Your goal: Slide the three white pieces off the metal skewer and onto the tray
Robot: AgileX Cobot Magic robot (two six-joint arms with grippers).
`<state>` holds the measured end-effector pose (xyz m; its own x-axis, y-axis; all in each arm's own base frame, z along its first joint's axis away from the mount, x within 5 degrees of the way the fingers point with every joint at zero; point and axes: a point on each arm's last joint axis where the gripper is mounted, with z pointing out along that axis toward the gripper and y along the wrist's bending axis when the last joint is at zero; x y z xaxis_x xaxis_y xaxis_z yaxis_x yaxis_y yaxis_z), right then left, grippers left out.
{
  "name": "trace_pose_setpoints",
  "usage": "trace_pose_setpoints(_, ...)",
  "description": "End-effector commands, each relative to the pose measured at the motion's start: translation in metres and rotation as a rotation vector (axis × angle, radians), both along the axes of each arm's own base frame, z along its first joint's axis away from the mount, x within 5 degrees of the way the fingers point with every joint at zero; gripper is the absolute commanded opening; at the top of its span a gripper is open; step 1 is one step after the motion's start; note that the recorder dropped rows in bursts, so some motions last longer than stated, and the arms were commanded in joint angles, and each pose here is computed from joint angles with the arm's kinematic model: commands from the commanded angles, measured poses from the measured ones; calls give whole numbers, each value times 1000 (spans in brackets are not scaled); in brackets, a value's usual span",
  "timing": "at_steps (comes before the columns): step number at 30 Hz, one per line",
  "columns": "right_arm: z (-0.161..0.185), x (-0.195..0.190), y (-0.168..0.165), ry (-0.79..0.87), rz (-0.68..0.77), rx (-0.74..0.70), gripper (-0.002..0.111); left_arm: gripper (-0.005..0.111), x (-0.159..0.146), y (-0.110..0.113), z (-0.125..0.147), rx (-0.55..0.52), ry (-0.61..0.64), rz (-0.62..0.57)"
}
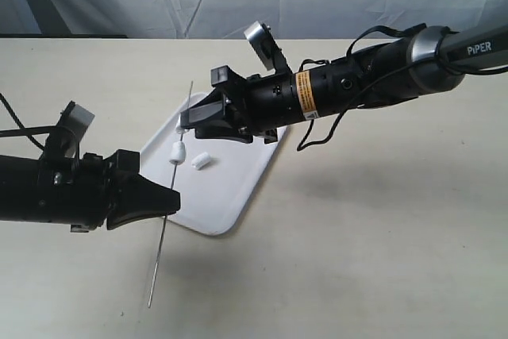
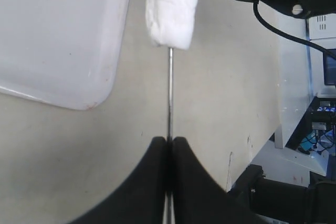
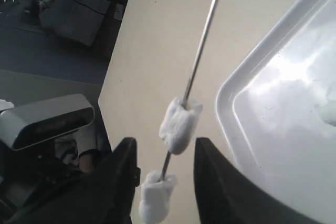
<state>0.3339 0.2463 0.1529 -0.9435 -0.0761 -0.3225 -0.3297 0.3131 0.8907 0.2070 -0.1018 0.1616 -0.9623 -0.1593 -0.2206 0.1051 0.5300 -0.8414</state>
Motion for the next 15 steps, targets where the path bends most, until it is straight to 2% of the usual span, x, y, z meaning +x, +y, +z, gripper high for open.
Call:
trace_pose_setpoints(1, 3, 0, 2, -5, 2, 24, 35, 0, -1, -1, 3, -27, -5, -9)
trace_pose_setpoints(10, 2, 0, 2, -6, -4, 18, 35, 0, -4, -2, 3, -38, -4, -43)
trace_pose_setpoints(15, 1, 1, 2, -13, -7, 6, 24, 0, -4, -2, 3, -34, -3, -46)
